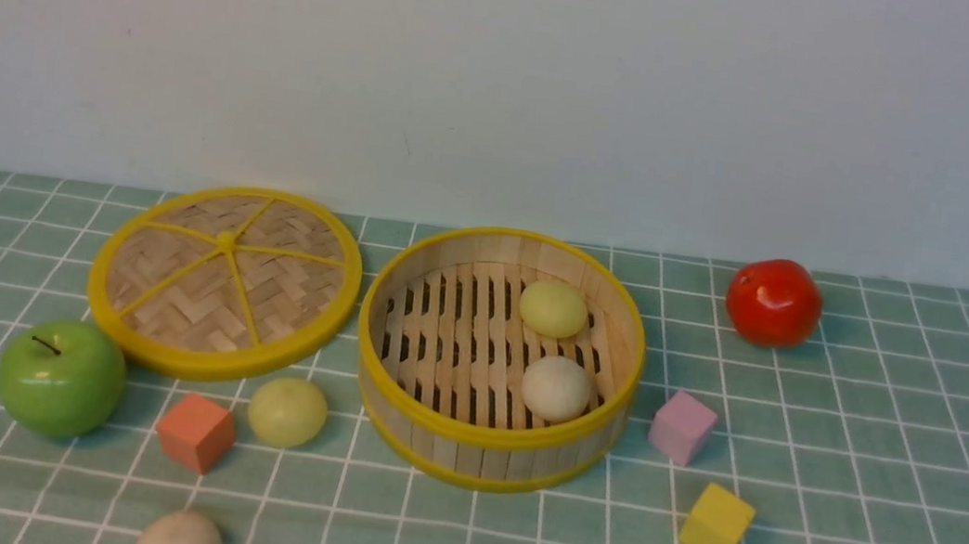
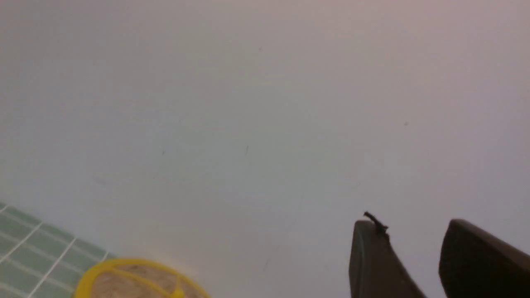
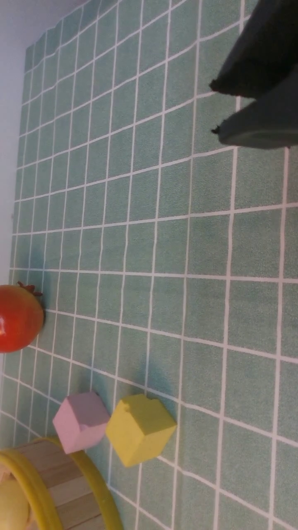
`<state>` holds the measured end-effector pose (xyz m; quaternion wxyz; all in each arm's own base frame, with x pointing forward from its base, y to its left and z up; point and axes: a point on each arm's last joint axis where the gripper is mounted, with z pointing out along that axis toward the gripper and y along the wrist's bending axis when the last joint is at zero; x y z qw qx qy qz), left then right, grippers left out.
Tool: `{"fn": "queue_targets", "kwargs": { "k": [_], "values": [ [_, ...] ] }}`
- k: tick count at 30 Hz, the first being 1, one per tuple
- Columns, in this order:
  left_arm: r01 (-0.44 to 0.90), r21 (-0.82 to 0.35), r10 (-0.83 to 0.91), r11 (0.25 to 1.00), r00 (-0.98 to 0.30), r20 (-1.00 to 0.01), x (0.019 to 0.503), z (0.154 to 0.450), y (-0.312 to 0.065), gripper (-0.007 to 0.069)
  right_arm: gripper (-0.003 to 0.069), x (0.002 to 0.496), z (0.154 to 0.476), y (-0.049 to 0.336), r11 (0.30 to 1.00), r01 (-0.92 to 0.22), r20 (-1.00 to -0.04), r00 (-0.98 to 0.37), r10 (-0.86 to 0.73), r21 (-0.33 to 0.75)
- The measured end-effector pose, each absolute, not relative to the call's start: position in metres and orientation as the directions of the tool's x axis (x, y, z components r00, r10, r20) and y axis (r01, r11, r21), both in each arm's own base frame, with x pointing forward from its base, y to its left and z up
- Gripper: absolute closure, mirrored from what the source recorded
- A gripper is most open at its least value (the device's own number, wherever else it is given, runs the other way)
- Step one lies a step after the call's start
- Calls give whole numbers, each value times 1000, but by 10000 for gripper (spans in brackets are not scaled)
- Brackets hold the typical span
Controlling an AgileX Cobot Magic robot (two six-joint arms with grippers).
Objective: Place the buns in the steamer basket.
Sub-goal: Use the left arm to grab a steamed stuffed bun
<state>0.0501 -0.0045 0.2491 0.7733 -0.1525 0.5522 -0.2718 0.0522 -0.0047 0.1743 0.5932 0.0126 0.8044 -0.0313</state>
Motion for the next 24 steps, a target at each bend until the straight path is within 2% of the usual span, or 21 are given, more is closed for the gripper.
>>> {"fn": "queue_targets", "kwargs": {
  "k": [1,2,3,4,5,7,9,11,14,17,19,24],
  "values": [
    [260,-534,-591,804,254,-766,50,268,-4,387,534,52,174,-5,998,57,-955,-296,-17,-35],
    [258,-535,-591,804,253,-766,50,268,-4,387,534,52,174,-5,998,57,-955,-296,-17,-35],
    [256,-528,-584,810,258,-770,52,295,-4,387,533,52,174,-5,998,57,-955,-296,-17,-35],
    [250,-530,-583,811,252,-773,52,297,-4,387,532,52,174,-5,998,57,-955,-296,-17,-35],
    [218,-525,-566,823,231,-791,57,322,-4,387,531,52,174,-5,998,57,-955,-296,-17,-35],
    [171,-532,-557,830,189,-809,62,335,-3,387,530,52,174,-5,998,57,-955,-296,-17,-35],
    [14,-550,-550,835,23,-835,77,345,1,387,530,52,174,-5,998,57,-955,-296,-17,-35],
    [-104,-539,-548,836,-108,-829,91,345,3,387,530,52,174,-5,998,57,-955,-296,-17,-35],
    [-283,-446,-522,849,-318,-792,115,329,6,387,527,52,174,-5,998,57,-955,-296,-17,-35],
    [-339,-366,-485,867,-406,-774,134,316,8,387,522,52,174,-5,998,57,-955,-296,-17,-35],
    [-349,-352,-483,868,-434,-760,142,311,8,387,521,52,174,-5,998,57,-955,-296,-17,-35],
    [-380,-338,-507,861,-602,-617,179,281,-2,387,512,52,174,-5,998,57,-955,-296,-17,-35]
  ]
}}
